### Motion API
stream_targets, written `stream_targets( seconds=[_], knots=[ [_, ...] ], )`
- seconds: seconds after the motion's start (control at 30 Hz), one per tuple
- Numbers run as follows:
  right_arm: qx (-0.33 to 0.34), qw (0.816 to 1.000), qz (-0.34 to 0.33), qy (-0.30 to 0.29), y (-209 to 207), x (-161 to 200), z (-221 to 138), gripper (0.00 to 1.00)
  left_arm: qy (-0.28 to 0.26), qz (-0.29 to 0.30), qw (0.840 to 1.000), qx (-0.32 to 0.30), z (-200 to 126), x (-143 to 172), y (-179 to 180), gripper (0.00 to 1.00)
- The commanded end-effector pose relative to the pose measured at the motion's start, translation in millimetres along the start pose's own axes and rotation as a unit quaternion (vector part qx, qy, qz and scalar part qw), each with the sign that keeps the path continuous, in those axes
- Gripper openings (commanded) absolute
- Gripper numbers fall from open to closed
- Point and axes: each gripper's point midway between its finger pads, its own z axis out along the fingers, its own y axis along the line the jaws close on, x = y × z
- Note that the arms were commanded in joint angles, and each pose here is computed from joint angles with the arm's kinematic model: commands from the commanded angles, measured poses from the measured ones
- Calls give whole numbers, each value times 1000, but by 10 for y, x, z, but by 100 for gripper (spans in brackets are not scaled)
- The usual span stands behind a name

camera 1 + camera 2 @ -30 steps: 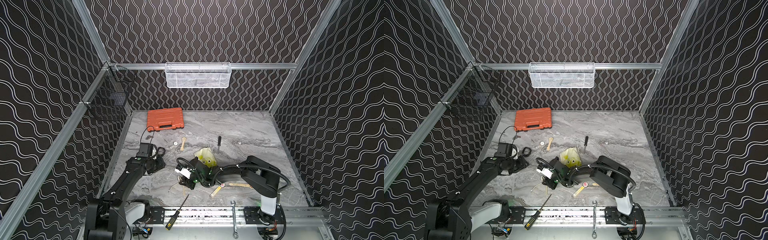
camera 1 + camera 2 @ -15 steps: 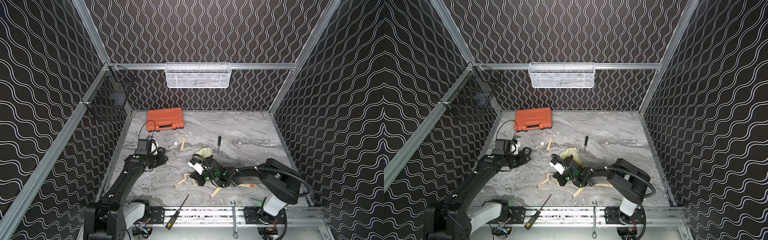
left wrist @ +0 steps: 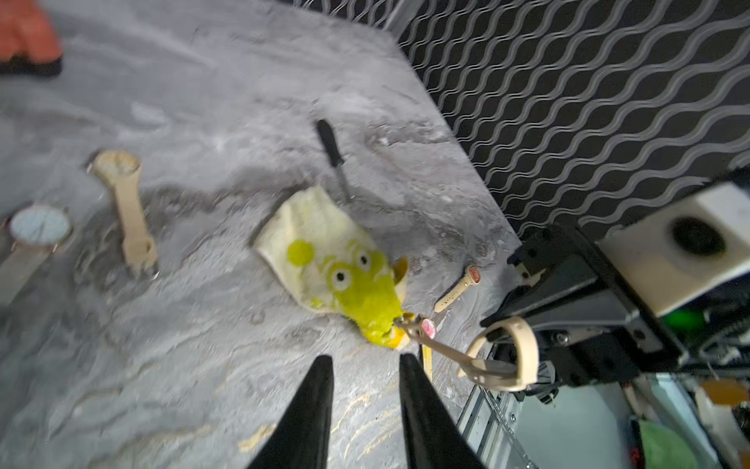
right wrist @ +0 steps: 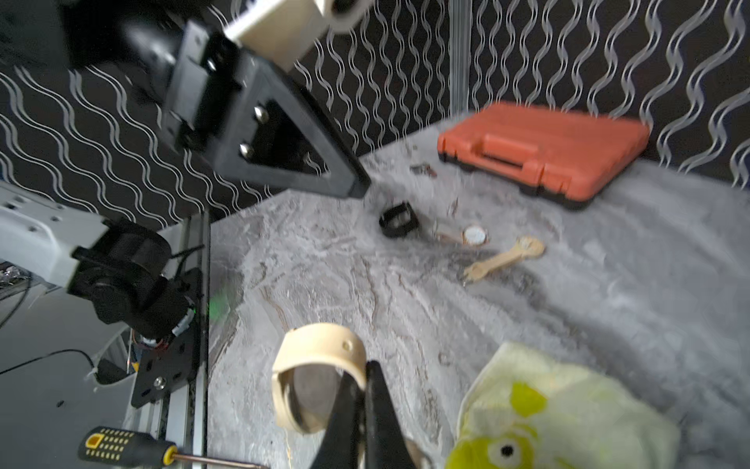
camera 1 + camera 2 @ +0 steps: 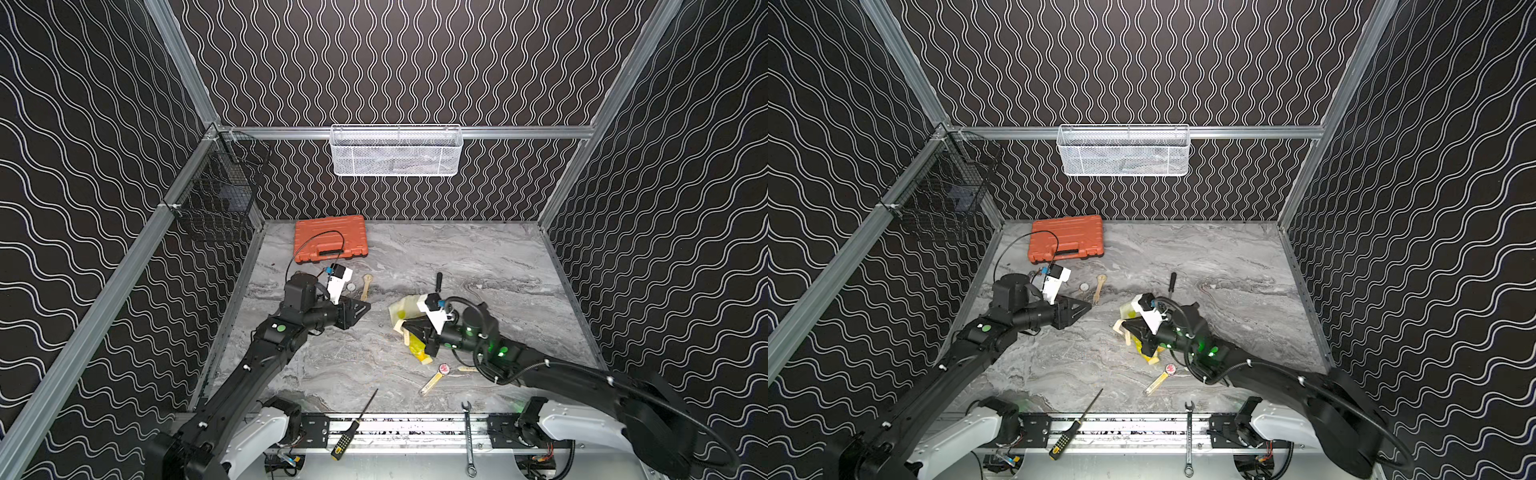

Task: Wipe the watch dial
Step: Pick up the watch at the center of the board.

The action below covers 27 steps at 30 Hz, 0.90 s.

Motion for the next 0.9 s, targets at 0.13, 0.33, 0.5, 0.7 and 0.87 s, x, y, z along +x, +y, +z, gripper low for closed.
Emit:
stream_targets(
  seconds=[0.13, 0.33, 0.5, 0.7, 0.87],
  knots=[
    [-17, 998, -64, -19, 131, -387, -335, 0, -90, 198, 961, 171, -96, -263, -799, 30],
    [-32, 995, -85, -34, 259, -649, -527, 0, -82, 251, 930, 256, -20, -94, -1189, 29],
    [-49, 993, -94, -48, 366, -825, -628, 0, -101, 268, 907, 309, -33, 40, -1438, 35],
    [-71, 991, -102, -44, 441, -923, -611, 0, -125, 324, 872, 345, -87, 211, -1734, 43],
    [-96, 989, -100, -50, 518, -980, -587, 0, -122, 348, 854, 366, -69, 338, -1867, 46]
  ],
)
